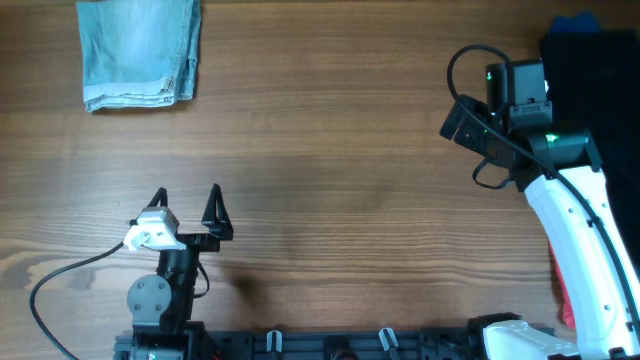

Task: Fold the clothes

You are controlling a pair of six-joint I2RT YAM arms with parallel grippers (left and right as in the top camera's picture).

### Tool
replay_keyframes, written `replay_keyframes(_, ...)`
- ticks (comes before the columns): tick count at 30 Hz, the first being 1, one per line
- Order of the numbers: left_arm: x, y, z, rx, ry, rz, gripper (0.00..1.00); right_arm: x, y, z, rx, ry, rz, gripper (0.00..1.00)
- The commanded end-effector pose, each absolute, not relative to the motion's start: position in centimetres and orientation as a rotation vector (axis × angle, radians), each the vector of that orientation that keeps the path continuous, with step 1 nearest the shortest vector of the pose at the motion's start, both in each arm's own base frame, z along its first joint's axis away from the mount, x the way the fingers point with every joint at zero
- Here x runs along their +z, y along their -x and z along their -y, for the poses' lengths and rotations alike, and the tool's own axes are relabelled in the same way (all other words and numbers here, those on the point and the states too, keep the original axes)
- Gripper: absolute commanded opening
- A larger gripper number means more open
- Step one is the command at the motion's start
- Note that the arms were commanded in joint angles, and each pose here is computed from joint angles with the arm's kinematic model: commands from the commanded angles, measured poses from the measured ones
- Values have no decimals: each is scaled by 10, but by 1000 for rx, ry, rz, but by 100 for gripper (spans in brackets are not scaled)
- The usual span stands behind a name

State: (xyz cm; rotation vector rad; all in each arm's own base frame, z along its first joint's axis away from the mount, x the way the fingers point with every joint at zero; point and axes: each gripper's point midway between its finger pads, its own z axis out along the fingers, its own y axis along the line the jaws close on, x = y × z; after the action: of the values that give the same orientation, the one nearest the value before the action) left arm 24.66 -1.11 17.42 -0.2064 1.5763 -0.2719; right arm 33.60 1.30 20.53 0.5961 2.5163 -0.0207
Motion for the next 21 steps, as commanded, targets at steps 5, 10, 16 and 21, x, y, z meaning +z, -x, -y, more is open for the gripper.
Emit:
replay_keyframes(5, 158, -246, 6, -229, 212, -1630, 100, 205, -337, -11, -32, -596, -2515, 100)
replay_keyframes(10, 158, -246, 7, -229, 212, -1631, 100, 205, -337, -11, -32, -596, -2516, 100)
replay_keyframes(16, 158, -246, 7, -229, 212, -1631, 100, 205, -337, -11, -32, -595, -2515, 100)
replay_keyframes(21, 158, -246, 7, -229, 212, -1631, 100, 211, -336, -12, -16, -592, -2500, 100)
